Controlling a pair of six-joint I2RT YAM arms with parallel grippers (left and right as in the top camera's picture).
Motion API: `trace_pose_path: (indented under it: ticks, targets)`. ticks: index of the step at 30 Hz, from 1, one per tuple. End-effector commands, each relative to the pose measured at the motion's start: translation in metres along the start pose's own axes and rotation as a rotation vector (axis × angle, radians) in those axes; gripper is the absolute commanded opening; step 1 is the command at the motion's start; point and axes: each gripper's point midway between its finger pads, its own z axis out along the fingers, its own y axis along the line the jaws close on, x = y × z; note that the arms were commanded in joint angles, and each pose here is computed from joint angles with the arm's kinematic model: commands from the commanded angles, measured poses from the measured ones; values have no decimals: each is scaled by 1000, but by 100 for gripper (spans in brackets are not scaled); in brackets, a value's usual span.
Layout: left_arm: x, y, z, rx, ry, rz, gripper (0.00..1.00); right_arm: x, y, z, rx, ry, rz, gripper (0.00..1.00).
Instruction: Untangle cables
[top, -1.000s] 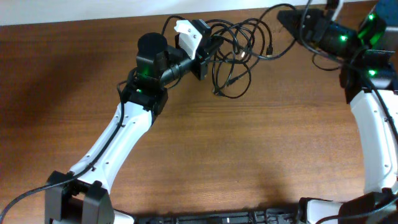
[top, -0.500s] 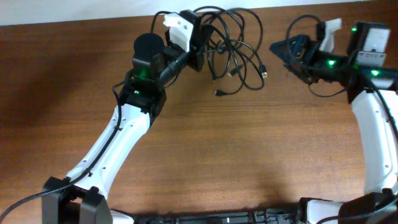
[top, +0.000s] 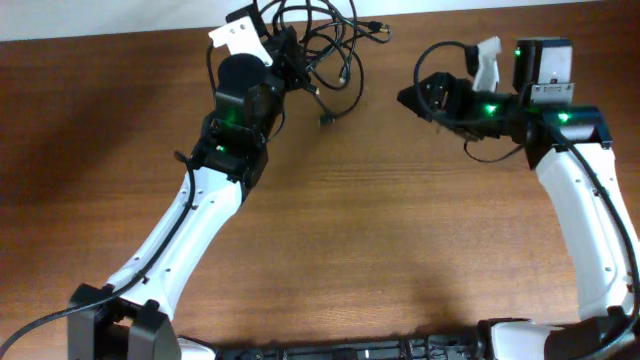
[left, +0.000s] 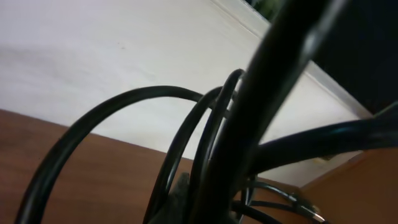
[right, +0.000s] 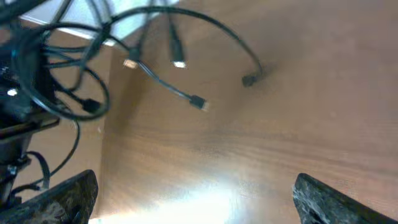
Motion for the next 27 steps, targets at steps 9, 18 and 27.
trace_pose_path:
  ticks: [9,18,27]
  targets:
    - [43,-95,-24,235,113,-52,0,-13,69,27,-89,-120,-375,70]
    - [-17,-11,-16,-119,-152,-50,0,11,109,-1,-305,-59,-485,4]
    - [-78,74,-25,-326,-316,-91,0,30,149,-58,-364,-140,-623,4]
